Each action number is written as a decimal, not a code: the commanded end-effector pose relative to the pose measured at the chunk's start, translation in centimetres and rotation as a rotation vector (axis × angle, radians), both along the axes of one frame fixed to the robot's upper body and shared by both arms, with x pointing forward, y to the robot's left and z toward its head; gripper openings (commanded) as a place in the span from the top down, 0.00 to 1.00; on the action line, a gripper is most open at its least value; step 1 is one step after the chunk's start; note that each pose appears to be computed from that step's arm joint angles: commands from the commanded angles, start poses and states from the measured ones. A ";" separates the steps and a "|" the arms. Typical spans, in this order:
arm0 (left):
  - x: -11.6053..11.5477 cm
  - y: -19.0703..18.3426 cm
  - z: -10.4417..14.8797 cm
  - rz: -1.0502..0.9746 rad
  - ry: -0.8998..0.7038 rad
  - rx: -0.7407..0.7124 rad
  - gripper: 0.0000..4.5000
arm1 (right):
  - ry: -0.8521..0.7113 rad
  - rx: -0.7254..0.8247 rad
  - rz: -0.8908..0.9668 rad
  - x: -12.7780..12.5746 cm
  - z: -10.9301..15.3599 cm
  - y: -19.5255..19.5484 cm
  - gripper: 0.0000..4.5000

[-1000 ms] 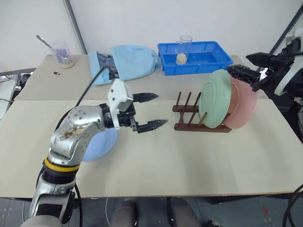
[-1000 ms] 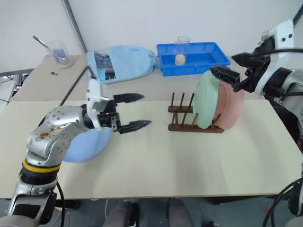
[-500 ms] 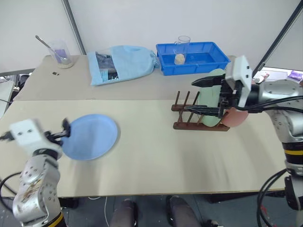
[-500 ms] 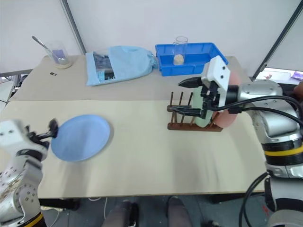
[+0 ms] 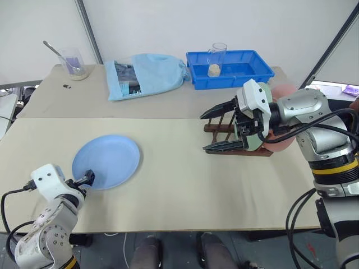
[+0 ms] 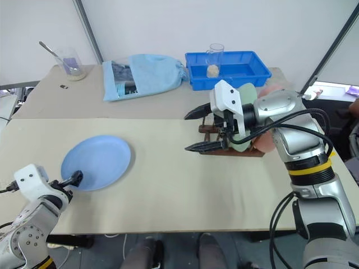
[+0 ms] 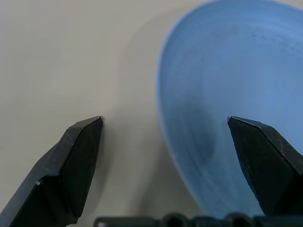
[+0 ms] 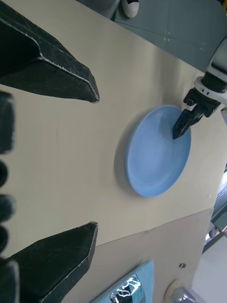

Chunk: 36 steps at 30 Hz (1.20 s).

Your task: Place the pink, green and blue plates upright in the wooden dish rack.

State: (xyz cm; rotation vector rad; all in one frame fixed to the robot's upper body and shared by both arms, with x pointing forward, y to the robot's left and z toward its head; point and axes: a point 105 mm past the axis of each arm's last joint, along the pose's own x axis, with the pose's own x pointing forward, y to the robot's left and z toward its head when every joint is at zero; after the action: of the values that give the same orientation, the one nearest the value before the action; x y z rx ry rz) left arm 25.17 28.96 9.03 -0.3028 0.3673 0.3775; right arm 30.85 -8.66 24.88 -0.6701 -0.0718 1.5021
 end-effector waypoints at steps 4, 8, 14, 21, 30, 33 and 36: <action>0.7 -1.9 -0.9 -0.090 0.059 -0.066 0.47 | -0.053 0.007 0.024 -0.4 0.9 0.5 0.00; 0.9 -1.9 -0.7 -0.068 0.049 -0.081 0.90 | -0.062 -0.002 0.024 -0.4 0.6 0.6 0.00; 3.6 -3.6 3.1 -0.158 -0.099 -0.109 1.00 | -0.127 0.009 0.010 0.3 0.2 1.4 0.00; 9.0 -6.6 9.8 -0.230 -0.247 -0.132 1.00 | -0.304 -0.081 -0.007 2.4 -2.0 5.9 0.00; 11.5 -9.8 13.0 -0.306 -0.295 -0.135 1.00 | -0.616 -0.166 -0.045 5.3 -3.3 10.6 0.00; 11.6 -10.0 13.1 -0.309 -0.294 -0.142 1.00 | -0.679 -0.204 -0.017 5.5 -4.1 11.1 0.21; 11.7 -9.8 13.2 -0.300 -0.296 -0.148 1.00 | -0.712 -0.230 -0.013 6.0 -4.6 11.0 0.42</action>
State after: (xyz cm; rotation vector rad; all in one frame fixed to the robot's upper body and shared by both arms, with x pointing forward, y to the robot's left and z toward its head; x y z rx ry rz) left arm 36.84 19.05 20.62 -0.4380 0.2046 0.0101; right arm 36.89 1.98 18.70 -1.3317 -0.3589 1.2331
